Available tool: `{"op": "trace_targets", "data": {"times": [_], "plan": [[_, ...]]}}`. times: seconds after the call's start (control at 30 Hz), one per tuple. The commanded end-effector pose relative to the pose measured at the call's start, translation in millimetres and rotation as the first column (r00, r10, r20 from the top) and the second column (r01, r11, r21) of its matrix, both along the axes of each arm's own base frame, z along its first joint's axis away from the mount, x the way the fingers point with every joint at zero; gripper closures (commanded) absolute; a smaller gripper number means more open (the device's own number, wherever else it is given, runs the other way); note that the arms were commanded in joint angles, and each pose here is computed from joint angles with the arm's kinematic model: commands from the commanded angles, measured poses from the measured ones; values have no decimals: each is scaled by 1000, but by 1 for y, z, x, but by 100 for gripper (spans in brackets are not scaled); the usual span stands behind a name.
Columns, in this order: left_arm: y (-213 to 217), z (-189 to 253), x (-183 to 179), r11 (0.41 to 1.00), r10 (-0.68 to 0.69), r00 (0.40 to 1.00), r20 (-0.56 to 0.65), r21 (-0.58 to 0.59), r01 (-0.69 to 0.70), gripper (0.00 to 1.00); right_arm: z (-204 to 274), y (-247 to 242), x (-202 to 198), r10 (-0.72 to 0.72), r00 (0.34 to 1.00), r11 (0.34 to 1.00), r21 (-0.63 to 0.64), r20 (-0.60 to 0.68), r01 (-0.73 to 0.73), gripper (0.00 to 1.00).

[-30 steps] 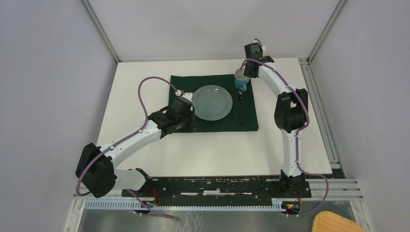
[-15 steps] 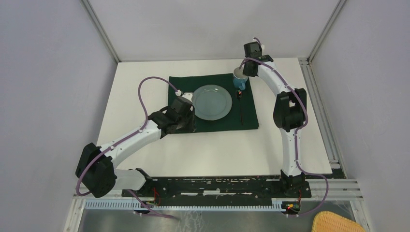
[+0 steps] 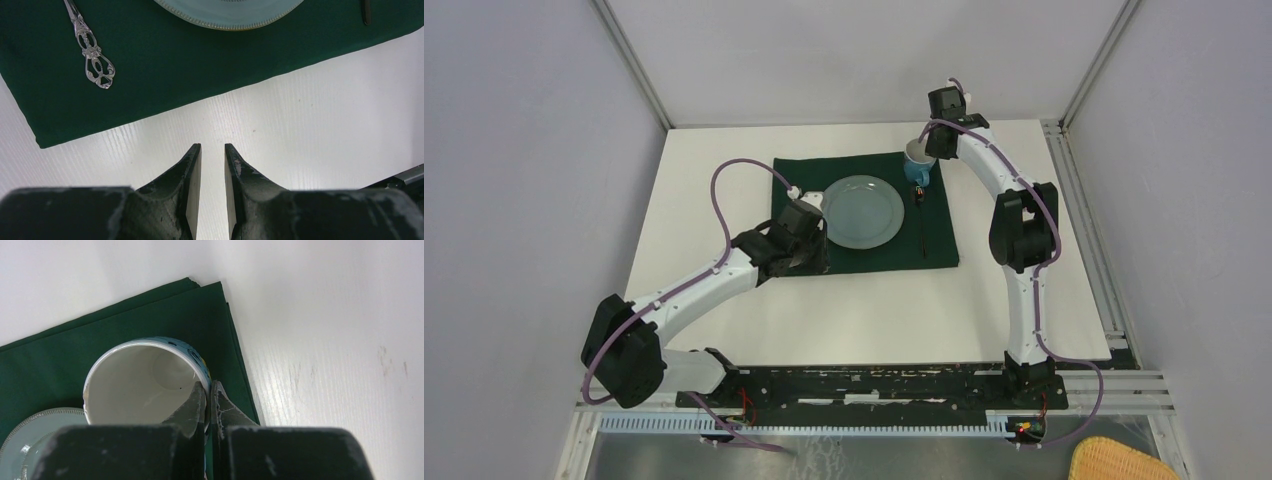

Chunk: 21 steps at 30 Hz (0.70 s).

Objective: Set the dinner table for one person
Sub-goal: Adjust the cup on the napkin.

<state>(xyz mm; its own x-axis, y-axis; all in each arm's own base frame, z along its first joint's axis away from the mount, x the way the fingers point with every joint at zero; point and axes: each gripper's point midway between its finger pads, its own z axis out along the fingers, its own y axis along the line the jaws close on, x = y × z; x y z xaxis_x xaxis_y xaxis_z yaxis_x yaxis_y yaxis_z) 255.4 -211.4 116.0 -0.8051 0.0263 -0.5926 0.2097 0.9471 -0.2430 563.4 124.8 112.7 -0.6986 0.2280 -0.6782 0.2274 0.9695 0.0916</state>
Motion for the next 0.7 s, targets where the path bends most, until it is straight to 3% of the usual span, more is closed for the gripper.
{"op": "trace_targets", "data": {"times": [0.0,0.67], "plan": [[-7,12,10,998,35,999,27,-51,-34,70,38,5,6,-17,995,999,43,98,13,100],[-6,11,8,998,35,999,24,-53,-34,70,79,10,15,-40,977,994,108,210,17,100]]}}
